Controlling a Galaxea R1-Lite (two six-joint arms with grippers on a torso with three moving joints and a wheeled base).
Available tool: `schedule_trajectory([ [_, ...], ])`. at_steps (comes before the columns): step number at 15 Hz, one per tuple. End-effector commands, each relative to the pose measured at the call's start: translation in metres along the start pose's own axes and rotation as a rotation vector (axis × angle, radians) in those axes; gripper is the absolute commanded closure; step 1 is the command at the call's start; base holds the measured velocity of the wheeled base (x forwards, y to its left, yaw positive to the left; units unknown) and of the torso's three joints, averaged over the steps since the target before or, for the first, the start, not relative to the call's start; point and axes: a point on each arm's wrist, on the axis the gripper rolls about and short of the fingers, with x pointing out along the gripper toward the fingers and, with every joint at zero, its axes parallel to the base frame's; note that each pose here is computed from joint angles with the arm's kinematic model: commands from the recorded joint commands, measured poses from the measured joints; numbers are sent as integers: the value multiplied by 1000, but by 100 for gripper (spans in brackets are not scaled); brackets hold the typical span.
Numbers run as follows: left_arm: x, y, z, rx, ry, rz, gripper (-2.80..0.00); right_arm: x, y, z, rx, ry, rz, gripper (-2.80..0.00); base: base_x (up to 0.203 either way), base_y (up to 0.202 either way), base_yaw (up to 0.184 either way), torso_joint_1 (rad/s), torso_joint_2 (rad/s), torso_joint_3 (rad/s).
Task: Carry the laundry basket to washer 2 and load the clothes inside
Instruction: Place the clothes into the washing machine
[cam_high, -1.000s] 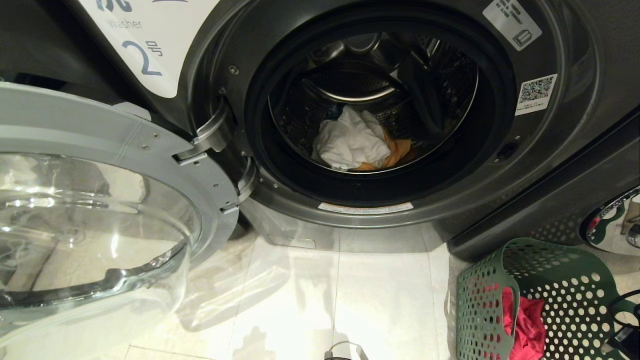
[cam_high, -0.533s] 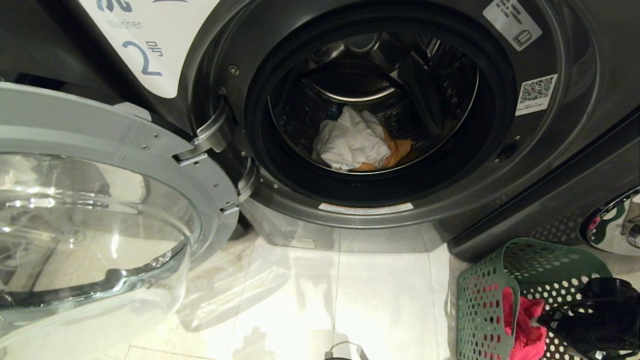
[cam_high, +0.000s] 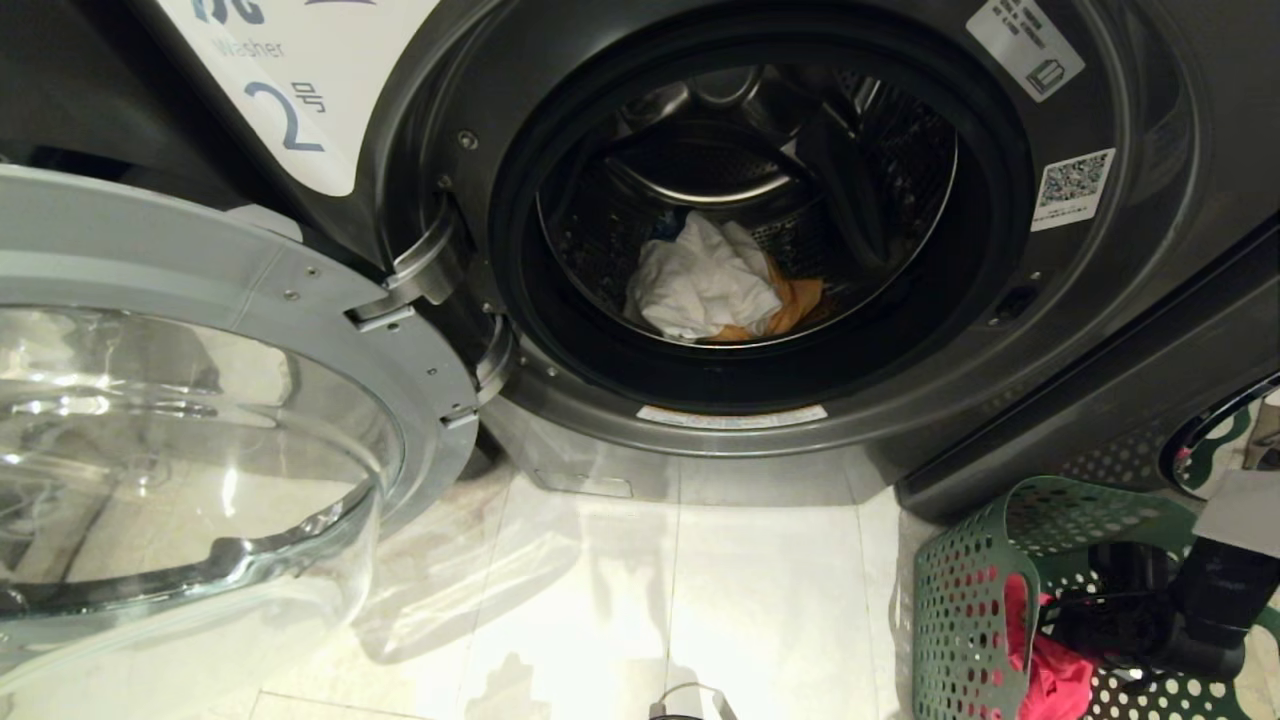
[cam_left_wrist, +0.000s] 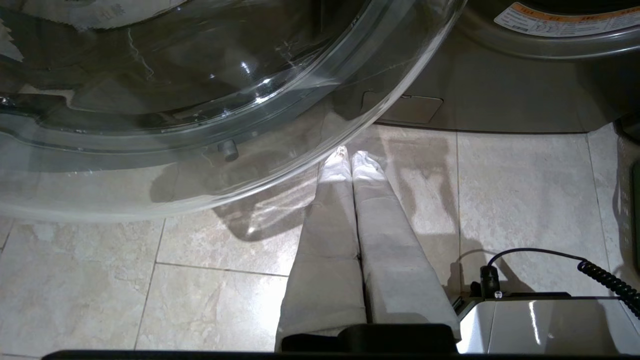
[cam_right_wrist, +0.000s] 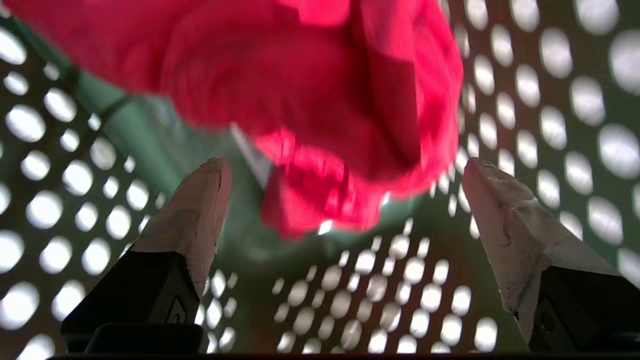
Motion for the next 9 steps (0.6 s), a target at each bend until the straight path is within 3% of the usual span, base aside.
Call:
schedule_trajectory([
  [1,0,0,0,0,0,0,0,20,0,-9,-42,5,-5,-280,0,0,0,0,0,0],
  [4,0,0,0,0,1,0,0,45,4,-3,-90,-39,8,-280,0,0,0,0,0,0],
  [9,0,0,0,0,2,0,0,92,6,-12,-92,-79,23,-280,0,0,0,0,0,0],
])
